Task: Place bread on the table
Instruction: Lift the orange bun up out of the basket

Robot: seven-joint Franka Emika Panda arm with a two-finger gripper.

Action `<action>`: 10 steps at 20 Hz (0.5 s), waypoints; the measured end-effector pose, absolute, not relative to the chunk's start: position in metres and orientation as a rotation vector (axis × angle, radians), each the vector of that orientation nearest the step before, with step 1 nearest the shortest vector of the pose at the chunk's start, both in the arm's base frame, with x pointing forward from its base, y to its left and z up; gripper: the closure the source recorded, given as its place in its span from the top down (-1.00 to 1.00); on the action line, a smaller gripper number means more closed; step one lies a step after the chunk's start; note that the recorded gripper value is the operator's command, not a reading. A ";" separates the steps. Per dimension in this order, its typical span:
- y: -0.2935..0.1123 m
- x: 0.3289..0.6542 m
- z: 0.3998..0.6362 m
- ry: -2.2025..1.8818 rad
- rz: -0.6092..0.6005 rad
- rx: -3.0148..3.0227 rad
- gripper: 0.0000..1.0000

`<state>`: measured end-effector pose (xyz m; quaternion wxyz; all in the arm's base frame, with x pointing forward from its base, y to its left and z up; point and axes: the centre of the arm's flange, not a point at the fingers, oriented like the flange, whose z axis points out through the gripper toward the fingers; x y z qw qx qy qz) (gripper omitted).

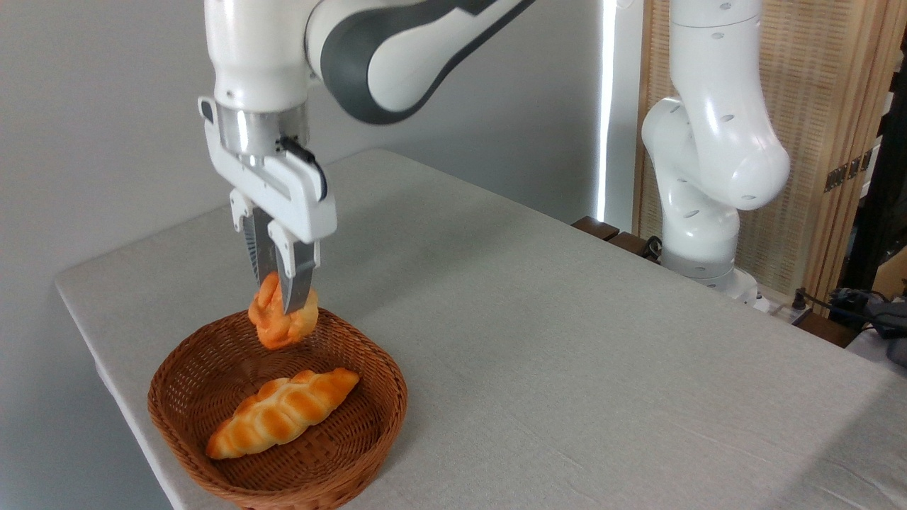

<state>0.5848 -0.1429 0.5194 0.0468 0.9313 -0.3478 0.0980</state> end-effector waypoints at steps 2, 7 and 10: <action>-0.142 0.574 0.531 -1.069 0.262 2.831 0.12; -0.139 0.549 0.543 -1.084 0.096 2.805 0.18; -0.141 0.538 0.539 -1.096 -0.008 2.788 0.19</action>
